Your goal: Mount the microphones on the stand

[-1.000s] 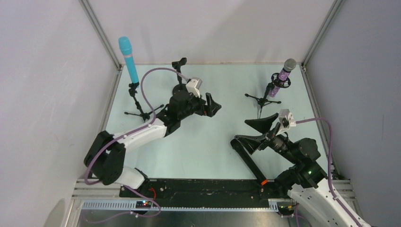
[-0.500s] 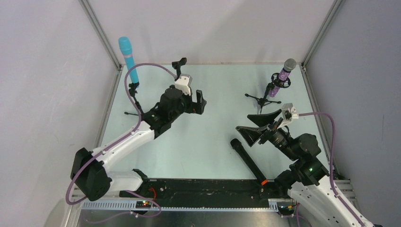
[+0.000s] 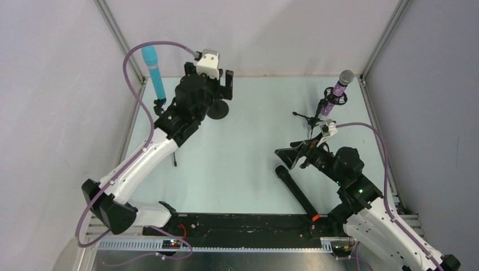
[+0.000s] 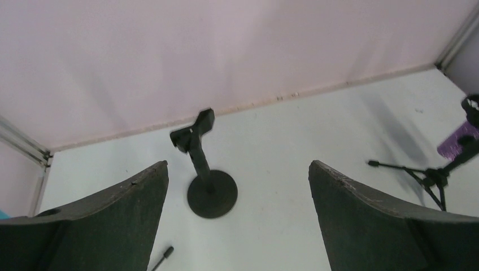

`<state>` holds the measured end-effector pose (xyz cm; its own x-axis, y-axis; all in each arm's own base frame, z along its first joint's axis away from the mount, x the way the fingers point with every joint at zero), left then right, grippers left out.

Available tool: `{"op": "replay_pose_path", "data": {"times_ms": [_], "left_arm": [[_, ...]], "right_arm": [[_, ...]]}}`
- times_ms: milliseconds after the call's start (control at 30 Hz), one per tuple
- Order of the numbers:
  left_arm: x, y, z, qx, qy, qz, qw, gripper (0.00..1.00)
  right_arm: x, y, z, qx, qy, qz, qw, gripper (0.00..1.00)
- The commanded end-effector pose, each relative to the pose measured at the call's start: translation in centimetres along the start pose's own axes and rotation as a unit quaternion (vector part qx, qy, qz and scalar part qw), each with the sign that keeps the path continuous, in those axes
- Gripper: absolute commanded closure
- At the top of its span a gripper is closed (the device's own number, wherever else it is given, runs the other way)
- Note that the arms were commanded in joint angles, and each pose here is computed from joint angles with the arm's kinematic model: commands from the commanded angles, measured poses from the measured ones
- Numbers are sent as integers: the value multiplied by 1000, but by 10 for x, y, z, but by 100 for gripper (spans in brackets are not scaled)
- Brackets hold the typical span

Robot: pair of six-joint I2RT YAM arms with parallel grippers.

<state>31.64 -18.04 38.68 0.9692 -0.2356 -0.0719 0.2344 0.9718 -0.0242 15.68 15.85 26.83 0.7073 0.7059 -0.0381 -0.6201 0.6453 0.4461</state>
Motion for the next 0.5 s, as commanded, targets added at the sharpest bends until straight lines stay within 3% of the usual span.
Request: {"op": "replay_pose_path", "data": {"times_ms": [0, 233, 467], "left_arm": [[25, 4, 12, -35, 7, 17, 999, 4], [66, 6, 6, -62, 30, 6, 998, 4], [110, 25, -28, -23, 71, 37, 997, 3]], "right_arm": [[8, 6, 7, 30, 5, 7, 1000, 0], [15, -1, -4, 40, 34, -7, 999, 0], [15, -8, -7, 26, 39, -24, 999, 0]]}}
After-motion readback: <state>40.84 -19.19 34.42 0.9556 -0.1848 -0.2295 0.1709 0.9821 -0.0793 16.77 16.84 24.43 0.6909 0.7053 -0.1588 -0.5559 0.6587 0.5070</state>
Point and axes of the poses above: each gripper's point midway between its finger pads, its own x axis out along the fingers, its own y axis along the line the jaws close on, z = x × y, the point moved 6 cm from there along -x, back along the fingers, and after that the axes turned 5 degrees about -x, right-handed, at the moved point
